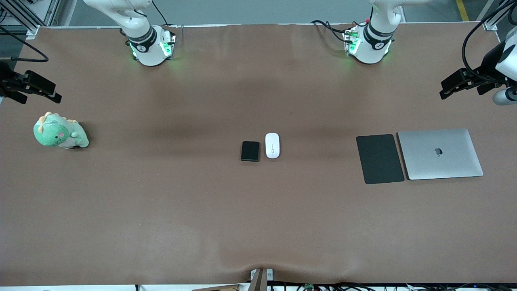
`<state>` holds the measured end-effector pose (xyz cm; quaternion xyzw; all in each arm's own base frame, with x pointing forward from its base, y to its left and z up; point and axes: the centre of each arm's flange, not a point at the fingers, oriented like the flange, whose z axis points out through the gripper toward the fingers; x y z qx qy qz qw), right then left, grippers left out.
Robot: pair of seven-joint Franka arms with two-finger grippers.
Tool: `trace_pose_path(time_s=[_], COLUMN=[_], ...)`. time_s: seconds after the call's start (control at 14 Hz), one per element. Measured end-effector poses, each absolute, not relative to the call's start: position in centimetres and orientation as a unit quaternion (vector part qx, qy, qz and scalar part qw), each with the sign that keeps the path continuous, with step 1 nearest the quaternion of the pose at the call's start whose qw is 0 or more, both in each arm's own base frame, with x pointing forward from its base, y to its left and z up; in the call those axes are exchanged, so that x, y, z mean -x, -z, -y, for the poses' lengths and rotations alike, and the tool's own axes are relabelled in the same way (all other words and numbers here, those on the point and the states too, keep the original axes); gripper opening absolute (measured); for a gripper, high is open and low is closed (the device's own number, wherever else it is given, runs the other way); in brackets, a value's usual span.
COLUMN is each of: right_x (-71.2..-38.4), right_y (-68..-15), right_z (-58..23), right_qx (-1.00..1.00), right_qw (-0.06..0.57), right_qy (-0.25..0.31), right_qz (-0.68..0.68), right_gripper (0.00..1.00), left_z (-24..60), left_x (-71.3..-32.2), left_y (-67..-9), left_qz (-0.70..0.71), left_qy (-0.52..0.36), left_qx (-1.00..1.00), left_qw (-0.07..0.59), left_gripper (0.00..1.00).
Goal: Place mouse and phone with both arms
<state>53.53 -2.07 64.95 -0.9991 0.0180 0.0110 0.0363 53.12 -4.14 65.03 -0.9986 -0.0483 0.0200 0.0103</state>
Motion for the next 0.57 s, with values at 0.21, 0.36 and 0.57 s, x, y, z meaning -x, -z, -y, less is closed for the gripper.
trace_pose_path(time_s=[0.21,0.36,0.57], right_x=[-53.53,-53.52,-53.52], right_y=[-64.94,-64.94,-64.94], right_z=[2.08,2.08,2.08], right_qx=[0.999,0.999,0.999], right_qw=[0.036,0.036,0.036], right_qy=[-0.011,-0.011,-0.011], right_qz=[-0.018,-0.018,-0.018], right_gripper=[1.0,1.0,1.0], left_z=[4.15,4.16,4.3], left_x=[-53.13,-53.14,-53.19], left_y=[-65.07,-65.51,-65.96], left_qz=[0.048,0.048,0.047], left_qy=[-0.02,-0.014,-0.009], left_qx=[0.999,0.999,0.999], left_qw=[0.01,0.01,0.009], left_gripper=[1.0,1.0,1.0])
